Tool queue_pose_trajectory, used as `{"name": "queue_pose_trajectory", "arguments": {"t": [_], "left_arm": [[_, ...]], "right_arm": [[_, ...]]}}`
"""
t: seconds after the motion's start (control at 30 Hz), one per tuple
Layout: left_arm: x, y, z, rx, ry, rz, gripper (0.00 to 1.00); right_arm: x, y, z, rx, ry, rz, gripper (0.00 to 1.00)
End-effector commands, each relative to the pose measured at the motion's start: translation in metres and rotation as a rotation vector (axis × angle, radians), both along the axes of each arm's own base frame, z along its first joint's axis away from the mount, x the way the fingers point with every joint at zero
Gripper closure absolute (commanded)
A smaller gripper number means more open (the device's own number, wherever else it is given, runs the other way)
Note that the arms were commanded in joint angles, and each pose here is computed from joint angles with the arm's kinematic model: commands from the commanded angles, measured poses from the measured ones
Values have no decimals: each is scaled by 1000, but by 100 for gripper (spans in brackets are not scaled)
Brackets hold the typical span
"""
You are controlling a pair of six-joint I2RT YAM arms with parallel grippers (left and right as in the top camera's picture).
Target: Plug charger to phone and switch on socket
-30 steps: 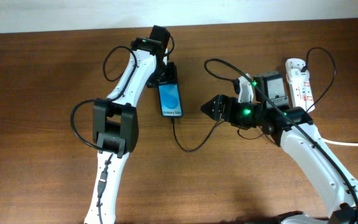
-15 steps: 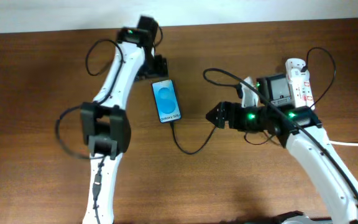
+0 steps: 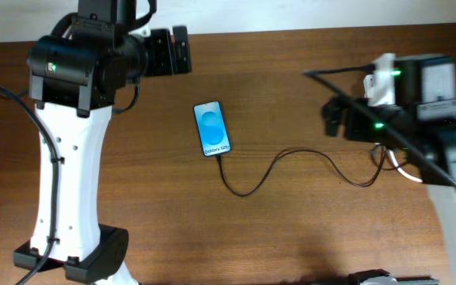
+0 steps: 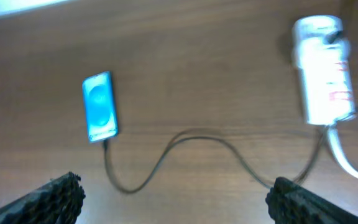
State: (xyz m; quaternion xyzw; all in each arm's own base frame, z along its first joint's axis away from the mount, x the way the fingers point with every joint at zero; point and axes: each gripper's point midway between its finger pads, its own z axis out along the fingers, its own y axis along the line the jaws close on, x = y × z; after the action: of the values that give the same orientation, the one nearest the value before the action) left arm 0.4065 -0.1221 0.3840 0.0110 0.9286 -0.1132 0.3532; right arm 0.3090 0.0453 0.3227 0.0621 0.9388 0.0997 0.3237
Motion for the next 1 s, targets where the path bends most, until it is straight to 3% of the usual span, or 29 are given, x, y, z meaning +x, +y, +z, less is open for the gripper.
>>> {"name": "queue_pose_trajectory", "arguments": {"t": [0.0,0.4,0.53,0.63,0.73,0.97], "left_arm": [[-7,4,1,18,4,-6,1],[-10,5,-2,24,24,-6,1],[-10,5,-2,24,24,-6,1],[-10,5,-2,24,24,-6,1],[-10,5,-2,24,24,-6,1],[-10,5,-2,24,25,-6,1]], "right_arm": [[-9,-52,25,-35,-49,-151,1],[-18,-259,17,193,-168,-593,1],[6,-336,-50,284,-107,-669,2],[44,-345,-113,418,-43,-602,2],[77,-338,-163,445,26,-550,2],[121,-305,-234,321,177,-492,2]]}}
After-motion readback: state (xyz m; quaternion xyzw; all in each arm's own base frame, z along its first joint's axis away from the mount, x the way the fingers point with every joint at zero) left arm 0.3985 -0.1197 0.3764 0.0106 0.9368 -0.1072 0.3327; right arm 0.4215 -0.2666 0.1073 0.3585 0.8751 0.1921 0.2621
